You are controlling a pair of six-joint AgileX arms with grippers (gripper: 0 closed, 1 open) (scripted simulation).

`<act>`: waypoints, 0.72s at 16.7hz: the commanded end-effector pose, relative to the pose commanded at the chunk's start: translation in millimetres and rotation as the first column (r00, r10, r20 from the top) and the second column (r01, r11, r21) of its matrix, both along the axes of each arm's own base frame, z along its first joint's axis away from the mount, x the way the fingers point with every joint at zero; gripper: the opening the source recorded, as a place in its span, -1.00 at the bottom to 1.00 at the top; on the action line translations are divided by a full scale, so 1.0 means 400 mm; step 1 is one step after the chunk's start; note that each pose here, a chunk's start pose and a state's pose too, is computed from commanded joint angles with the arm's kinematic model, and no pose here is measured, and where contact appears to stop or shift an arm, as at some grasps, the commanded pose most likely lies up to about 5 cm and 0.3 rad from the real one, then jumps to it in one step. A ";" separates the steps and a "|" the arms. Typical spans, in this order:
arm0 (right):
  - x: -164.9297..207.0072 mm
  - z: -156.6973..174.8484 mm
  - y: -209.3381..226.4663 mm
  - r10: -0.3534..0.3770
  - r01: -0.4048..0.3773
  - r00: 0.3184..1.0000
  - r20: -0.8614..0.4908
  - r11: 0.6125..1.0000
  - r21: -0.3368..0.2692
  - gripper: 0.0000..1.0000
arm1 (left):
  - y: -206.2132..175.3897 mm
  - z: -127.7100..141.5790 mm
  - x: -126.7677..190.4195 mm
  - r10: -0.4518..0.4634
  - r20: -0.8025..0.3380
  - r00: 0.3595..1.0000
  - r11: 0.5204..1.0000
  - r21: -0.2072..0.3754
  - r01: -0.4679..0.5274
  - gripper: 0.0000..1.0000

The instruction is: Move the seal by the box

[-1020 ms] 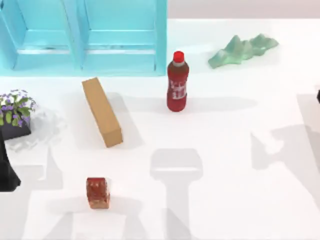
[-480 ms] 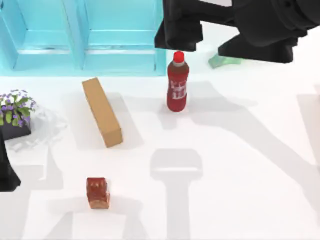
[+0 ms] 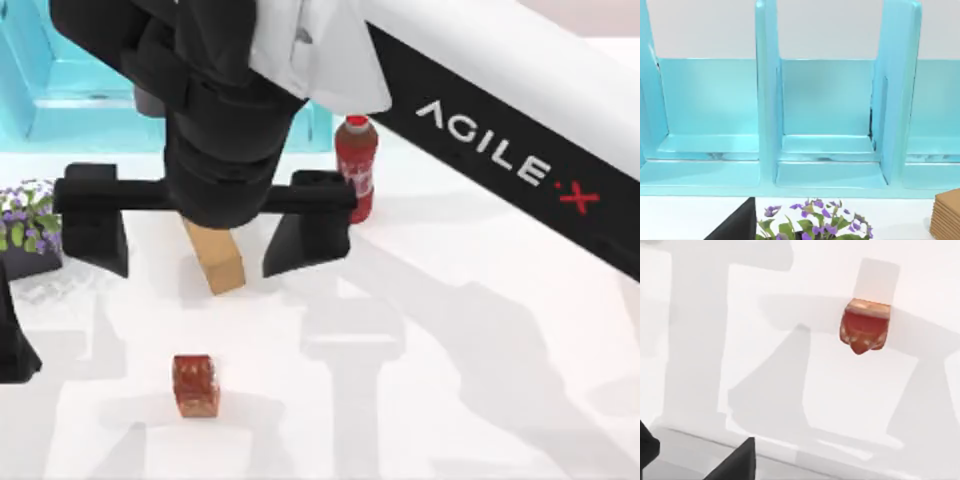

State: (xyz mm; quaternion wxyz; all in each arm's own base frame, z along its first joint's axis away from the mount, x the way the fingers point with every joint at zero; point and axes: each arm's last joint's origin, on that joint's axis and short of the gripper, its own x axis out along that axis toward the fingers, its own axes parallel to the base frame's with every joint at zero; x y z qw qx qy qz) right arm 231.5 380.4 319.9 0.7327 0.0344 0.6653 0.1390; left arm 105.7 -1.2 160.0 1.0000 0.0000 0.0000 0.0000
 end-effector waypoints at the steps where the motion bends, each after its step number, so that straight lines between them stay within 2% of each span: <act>1: -0.003 -0.032 0.031 -0.015 0.015 1.000 -0.016 0.999 -0.037 1.00 | 0.000 0.000 0.000 0.000 0.000 1.000 1.000 0.000 0.000 1.00; 6: -0.019 -0.165 0.127 -0.100 0.095 0.995 -0.021 0.981 -0.170 1.00 | 0.000 0.000 0.000 0.000 0.000 1.000 1.000 0.000 0.000 1.00; 9: -0.022 -0.219 0.149 -0.142 0.139 0.990 0.001 0.967 -0.216 1.00 | 0.000 0.000 0.000 0.000 0.000 1.000 1.000 0.000 0.000 1.00; 12: -0.023 -0.245 0.157 -0.165 0.165 0.986 0.019 0.958 -0.234 1.00 | 0.000 0.000 0.000 0.000 0.000 1.000 1.000 0.000 0.000 1.00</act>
